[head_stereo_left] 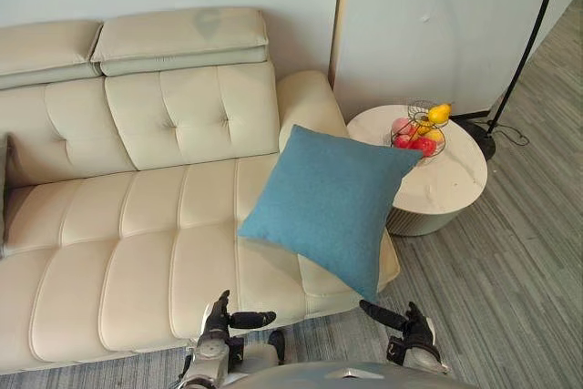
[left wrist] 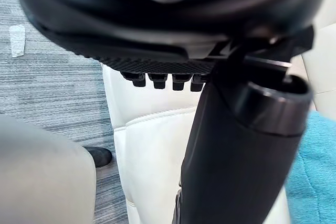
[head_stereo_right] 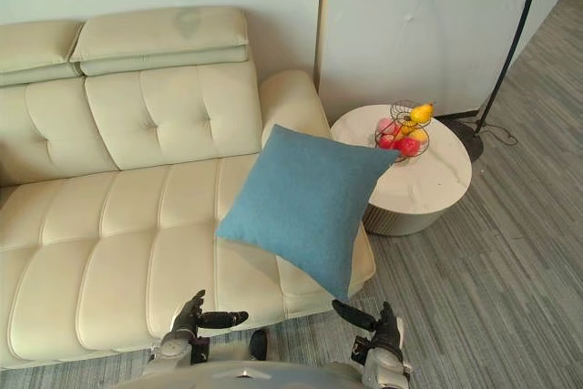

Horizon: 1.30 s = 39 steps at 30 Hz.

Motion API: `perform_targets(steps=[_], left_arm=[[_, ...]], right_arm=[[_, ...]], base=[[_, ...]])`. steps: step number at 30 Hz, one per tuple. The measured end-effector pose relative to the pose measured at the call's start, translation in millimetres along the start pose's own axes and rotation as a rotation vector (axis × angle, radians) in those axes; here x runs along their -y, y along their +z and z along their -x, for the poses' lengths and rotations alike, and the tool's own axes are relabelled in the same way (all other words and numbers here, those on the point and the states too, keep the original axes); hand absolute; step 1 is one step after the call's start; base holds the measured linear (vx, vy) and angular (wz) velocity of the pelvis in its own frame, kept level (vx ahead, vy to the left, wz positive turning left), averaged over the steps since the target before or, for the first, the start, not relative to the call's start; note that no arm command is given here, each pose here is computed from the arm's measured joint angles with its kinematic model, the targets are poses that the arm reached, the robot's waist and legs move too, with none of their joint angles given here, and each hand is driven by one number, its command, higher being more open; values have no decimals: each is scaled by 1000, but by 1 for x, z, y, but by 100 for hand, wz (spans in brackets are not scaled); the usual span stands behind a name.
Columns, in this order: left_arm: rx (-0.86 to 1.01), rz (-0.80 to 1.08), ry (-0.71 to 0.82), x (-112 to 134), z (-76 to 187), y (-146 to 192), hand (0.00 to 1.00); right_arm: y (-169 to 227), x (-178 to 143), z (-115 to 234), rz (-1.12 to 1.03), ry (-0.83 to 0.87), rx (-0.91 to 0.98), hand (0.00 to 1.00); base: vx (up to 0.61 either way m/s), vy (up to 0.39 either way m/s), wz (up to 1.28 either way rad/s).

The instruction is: Pick up cushions and gather them together orderly.

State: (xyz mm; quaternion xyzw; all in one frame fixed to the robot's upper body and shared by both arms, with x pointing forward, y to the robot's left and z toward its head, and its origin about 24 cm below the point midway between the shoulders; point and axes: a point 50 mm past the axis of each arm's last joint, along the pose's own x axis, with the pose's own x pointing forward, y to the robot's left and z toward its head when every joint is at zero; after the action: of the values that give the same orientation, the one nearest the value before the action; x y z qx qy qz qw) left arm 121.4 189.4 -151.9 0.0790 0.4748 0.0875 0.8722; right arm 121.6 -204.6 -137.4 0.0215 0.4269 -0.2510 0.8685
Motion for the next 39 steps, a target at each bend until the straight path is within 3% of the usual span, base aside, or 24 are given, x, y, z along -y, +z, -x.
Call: perform_targets(steps=[7, 11, 15, 17, 20, 22, 23, 30, 34, 38, 39], left_arm=[[-26, 52, 22, -6, 3, -11, 100], [-29, 79, 92, -30, 8, -20, 100], [-27, 125, 213, -71, 14, -28, 100], [22, 116, 258, -90, 14, -17, 100], [92, 137, 288, -100, 15, -1, 100], [154, 134, 299, -104, 15, 14, 100], [269, 132, 308, -104, 14, 47, 100], [332, 88, 306, -100, 13, 67, 100], [524, 21, 215, -68, 8, 142, 100], [652, 30, 67, -18, 15, 192, 100], [653, 30, 66, -17, 15, 192, 100]], right_arm=[[29, 41, 7, 38, -104, 180, 100], [36, 61, 9, 29, -161, 216, 100], [47, 82, 13, 2, -211, 268, 100], [61, 90, 14, 3, -200, 319, 100], [76, 87, 15, -6, -157, 381, 100], [87, 79, 15, 2, -98, 431, 100], [97, 36, 17, 53, 123, 473, 100], [96, 12, 20, 83, 217, 479, 100], [122, -37, 28, 133, 364, 566, 100], [136, -80, 43, 76, 468, 617, 100], [137, -80, 43, 76, 468, 617, 100]], base=[[-104, 22, -1], [16, 4, -8], [98, -16, -12], [100, -30, 1], [37, -13, -1], [-78, -20, -2], [-194, -28, -3], [-47, -6, 7], [-77, -23, 8], [-91, 1, -7], [-92, 26, -13]])
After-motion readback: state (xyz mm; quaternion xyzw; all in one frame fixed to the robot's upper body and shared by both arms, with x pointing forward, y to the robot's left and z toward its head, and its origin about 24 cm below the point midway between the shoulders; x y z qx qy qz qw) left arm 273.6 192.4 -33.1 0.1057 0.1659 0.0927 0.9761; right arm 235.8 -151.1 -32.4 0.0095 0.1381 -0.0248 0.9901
